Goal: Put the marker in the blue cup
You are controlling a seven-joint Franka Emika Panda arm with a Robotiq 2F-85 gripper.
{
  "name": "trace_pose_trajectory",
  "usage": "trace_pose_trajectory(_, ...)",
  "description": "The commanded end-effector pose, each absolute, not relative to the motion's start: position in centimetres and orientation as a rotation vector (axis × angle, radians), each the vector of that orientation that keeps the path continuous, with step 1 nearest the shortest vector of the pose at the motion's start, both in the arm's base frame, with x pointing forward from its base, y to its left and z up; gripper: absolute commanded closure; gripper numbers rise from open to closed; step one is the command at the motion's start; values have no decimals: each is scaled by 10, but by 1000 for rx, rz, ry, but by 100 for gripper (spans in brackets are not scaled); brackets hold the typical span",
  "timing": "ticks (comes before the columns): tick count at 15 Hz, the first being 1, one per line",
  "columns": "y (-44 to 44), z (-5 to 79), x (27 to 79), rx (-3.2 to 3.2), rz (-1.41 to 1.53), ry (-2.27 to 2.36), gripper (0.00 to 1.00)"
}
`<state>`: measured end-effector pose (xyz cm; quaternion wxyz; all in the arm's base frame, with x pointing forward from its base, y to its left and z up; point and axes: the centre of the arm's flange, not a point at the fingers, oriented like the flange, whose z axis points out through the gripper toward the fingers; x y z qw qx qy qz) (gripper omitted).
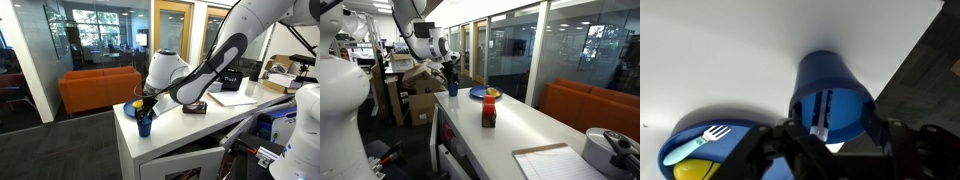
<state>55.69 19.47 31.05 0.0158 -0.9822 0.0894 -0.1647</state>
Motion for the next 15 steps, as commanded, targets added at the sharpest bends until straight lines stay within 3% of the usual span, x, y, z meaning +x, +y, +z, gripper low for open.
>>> trace_pose_trajectory(1, 196, 323, 549, -3064, -511, 259, 10)
trace_pose_trajectory(4, 192, 349, 546, -3046, -509, 287, 10)
trace_pose_trajectory(5, 190, 360, 544, -3037, -520, 303, 41)
trace_pose_trajectory(6, 188, 369, 543, -3033, -526, 315, 61)
trace_pose_trajectory(8, 183, 384, 542, -3035, -522, 345, 67)
trace_pose_trajectory(12, 166, 406, 539, -3093, -477, 391, 95)
trace_pose_trajectory(15, 126, 424, 547, -3161, -366, 471, 100)
